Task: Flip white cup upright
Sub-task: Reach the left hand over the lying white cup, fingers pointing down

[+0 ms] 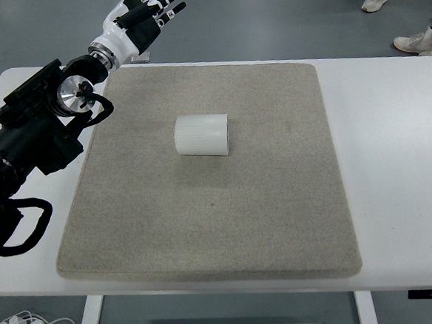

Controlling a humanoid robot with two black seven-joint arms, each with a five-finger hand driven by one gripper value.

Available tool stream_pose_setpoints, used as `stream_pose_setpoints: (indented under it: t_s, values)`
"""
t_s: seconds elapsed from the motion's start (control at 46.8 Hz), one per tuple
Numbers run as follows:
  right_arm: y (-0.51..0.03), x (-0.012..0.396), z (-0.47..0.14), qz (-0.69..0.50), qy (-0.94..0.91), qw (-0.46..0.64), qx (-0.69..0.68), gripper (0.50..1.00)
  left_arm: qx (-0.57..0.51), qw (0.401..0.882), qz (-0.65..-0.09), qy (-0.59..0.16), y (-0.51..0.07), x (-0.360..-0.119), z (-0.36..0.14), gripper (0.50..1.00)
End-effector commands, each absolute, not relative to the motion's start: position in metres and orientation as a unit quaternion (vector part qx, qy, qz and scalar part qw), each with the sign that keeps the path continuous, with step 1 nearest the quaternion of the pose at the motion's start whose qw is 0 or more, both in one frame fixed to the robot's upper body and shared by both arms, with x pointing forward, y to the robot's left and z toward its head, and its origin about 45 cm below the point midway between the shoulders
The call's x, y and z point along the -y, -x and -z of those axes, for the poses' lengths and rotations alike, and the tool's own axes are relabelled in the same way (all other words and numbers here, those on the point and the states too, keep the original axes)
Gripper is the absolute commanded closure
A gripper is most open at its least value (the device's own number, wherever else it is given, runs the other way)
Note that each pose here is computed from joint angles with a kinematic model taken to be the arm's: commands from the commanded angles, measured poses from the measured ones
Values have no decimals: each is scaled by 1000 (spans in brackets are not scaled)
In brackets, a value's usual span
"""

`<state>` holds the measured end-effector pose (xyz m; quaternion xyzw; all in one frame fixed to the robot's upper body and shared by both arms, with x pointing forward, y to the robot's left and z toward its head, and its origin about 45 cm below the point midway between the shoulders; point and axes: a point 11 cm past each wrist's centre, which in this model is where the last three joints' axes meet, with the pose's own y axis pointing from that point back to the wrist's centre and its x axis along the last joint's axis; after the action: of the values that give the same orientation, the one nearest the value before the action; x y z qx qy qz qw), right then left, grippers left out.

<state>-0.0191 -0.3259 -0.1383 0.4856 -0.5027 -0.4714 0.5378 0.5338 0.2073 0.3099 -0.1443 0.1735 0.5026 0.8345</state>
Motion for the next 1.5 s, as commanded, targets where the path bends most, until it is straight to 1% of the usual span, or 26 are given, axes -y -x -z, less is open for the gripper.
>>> stream_pose_setpoints:
  t_s: [0.0,0.085,0.192,0.299,0.449,0.662,0.769,0.812,0.94,1.09,1.239,1.474]
  values:
    - [19,326,138,472,-486,538,502,548,-130,854,-494,94,-534,-200,-314,504]
    - [19,326,138,471,-485,538,503,548,-90,869,-483,48,-534,-194,-317,504]
    - [19,326,138,472,-486,538,502,548,-55,886,-459,17,-530,-180,-322,504]
    - [19,326,138,471,-485,538,503,548,-10,896,-444,-20,-528,-184,-330,504]
    - [19,326,138,471,-485,538,503,548,69,909,-401,-92,-518,-176,-335,504]
    - [19,326,138,471,-485,538,503,548,178,903,-332,-206,-503,-167,-326,504]
    - [19,326,138,471,-485,538,503,548,241,882,-278,-294,-491,-170,-308,504]
    - [19,326,138,471,-485,538,503,548,262,874,-263,-314,-488,-169,-305,504]
    - [19,326,138,471,-485,538,503,548,284,867,-245,-328,-486,-161,-308,504]
    - [19,326,138,471,-485,538,503,548,292,860,-234,-347,-485,-160,-306,506]
    - [19,326,138,472,-486,538,502,548,305,852,-210,-370,-482,-155,-303,506]
    - [19,326,138,472,-486,538,502,548,314,854,-176,-376,-471,-141,-298,506]
